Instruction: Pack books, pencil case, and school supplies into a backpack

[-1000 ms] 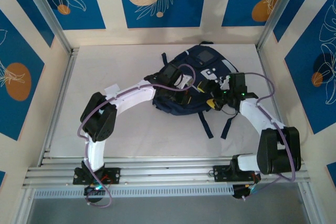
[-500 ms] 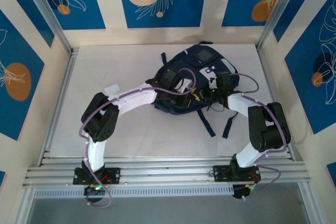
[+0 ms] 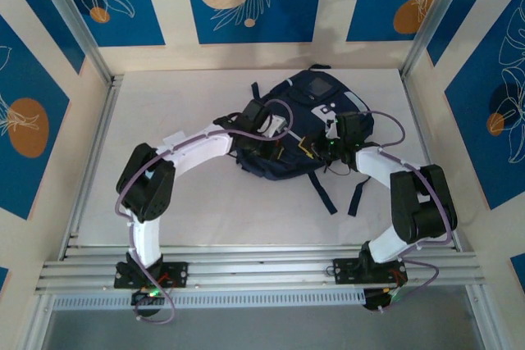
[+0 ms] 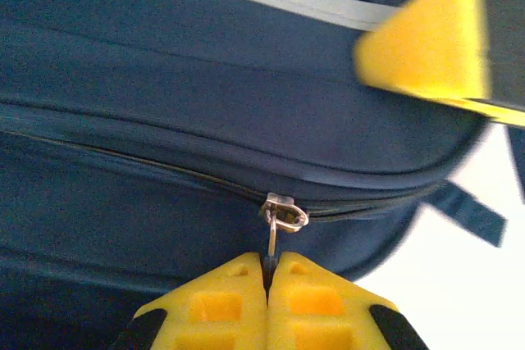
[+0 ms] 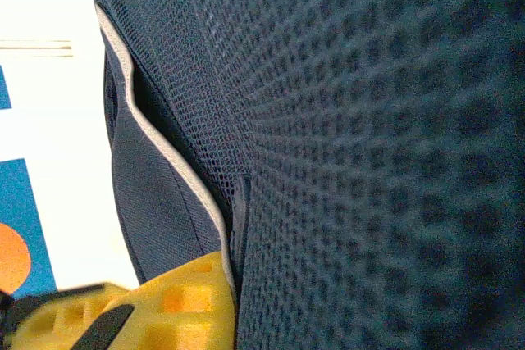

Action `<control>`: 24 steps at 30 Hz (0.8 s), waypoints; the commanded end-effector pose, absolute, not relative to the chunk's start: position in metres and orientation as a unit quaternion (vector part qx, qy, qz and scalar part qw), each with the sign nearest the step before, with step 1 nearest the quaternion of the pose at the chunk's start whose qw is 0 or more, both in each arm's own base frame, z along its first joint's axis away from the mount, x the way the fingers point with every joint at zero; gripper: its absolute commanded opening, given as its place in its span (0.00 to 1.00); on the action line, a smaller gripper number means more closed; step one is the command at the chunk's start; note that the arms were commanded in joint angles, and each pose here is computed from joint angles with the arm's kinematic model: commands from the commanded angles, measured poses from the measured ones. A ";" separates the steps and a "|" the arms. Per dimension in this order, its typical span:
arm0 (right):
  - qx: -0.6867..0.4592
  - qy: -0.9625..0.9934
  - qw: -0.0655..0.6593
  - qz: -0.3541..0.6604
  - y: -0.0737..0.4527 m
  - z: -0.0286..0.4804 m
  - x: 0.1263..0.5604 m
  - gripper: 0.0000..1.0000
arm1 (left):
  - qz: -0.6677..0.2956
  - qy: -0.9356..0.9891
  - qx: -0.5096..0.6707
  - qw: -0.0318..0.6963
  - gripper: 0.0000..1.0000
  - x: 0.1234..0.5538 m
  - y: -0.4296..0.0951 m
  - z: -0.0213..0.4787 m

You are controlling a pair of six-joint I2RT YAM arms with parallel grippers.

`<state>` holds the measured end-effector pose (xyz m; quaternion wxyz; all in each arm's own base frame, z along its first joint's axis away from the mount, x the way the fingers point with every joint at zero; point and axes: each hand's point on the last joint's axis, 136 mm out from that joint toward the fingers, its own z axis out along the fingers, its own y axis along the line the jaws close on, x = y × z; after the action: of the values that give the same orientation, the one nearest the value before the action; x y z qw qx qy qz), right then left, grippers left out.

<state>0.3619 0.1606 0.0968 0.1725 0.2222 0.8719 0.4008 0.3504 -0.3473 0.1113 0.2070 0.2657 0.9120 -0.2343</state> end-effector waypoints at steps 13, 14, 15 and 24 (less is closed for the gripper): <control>0.185 0.919 0.210 0.277 0.090 0.111 0.378 0.00 | -0.153 0.949 0.234 0.146 0.00 0.348 -0.260 0.077; 0.188 0.918 0.213 0.276 0.085 0.113 0.386 0.00 | -0.169 0.945 0.244 0.139 0.00 0.337 -0.269 0.079; 0.191 0.917 0.216 0.275 0.081 0.114 0.394 0.00 | -0.180 0.940 0.255 0.136 0.00 0.325 -0.277 0.083; 0.214 0.895 0.207 0.333 0.087 0.136 0.439 0.41 | -0.294 0.902 0.290 0.129 0.00 0.273 -0.364 0.117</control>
<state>0.3919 0.1052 0.1051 0.1192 0.1880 0.9167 0.3318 0.3283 -0.3359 0.1069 0.2071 0.2707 0.9130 -0.2244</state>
